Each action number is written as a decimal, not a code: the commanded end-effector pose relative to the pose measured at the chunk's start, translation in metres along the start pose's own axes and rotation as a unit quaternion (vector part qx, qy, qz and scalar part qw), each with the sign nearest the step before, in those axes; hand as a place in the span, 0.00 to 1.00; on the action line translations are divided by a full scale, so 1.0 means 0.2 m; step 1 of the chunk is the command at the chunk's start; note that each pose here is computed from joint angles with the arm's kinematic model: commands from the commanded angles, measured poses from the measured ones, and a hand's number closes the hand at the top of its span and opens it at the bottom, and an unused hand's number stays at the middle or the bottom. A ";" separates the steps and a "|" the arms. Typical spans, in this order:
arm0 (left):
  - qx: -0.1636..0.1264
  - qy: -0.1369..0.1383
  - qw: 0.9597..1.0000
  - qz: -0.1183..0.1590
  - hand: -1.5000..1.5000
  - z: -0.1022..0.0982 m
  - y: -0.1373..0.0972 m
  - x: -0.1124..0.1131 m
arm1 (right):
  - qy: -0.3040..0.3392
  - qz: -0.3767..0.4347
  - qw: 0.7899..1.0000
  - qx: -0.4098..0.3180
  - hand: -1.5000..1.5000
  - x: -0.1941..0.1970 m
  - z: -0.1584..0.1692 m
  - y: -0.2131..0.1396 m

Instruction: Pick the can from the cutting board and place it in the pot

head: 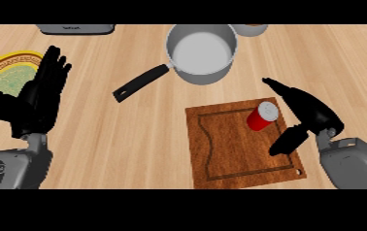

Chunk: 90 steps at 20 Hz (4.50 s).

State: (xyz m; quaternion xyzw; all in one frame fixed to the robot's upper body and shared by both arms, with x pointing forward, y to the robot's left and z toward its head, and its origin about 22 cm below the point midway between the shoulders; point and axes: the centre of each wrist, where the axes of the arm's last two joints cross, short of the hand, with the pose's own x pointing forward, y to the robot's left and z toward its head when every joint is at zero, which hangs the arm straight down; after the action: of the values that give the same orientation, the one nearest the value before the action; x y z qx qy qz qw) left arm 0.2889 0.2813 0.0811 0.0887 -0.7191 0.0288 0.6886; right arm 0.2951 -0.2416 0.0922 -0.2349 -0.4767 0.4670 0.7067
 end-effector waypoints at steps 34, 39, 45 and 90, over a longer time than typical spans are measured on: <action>-0.020 0.002 1.000 0.008 0.50 0.01 -0.08 0.01 | -0.237 0.184 0.950 0.089 1.00 0.60 -0.13 0.76; -0.046 0.004 0.999 0.005 0.50 -0.03 -0.10 0.04 | -0.311 0.260 0.906 0.120 1.00 0.79 0.11 1.08; -0.025 -0.012 1.000 0.002 0.50 -0.04 -0.06 0.06 | -0.338 0.208 0.915 0.071 1.00 0.91 0.38 1.19; -0.021 -0.007 1.000 0.002 0.50 0.01 -0.05 0.00 | -0.205 0.099 0.892 -0.390 1.00 0.99 -0.57 0.40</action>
State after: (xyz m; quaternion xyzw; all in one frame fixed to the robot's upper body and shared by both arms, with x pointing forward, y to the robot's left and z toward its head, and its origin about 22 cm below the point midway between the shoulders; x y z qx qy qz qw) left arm 0.2890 0.2737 0.0848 0.0777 -0.7242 0.0204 0.6849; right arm 0.3644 -0.0024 0.0930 -0.4211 -0.7391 0.3413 0.3999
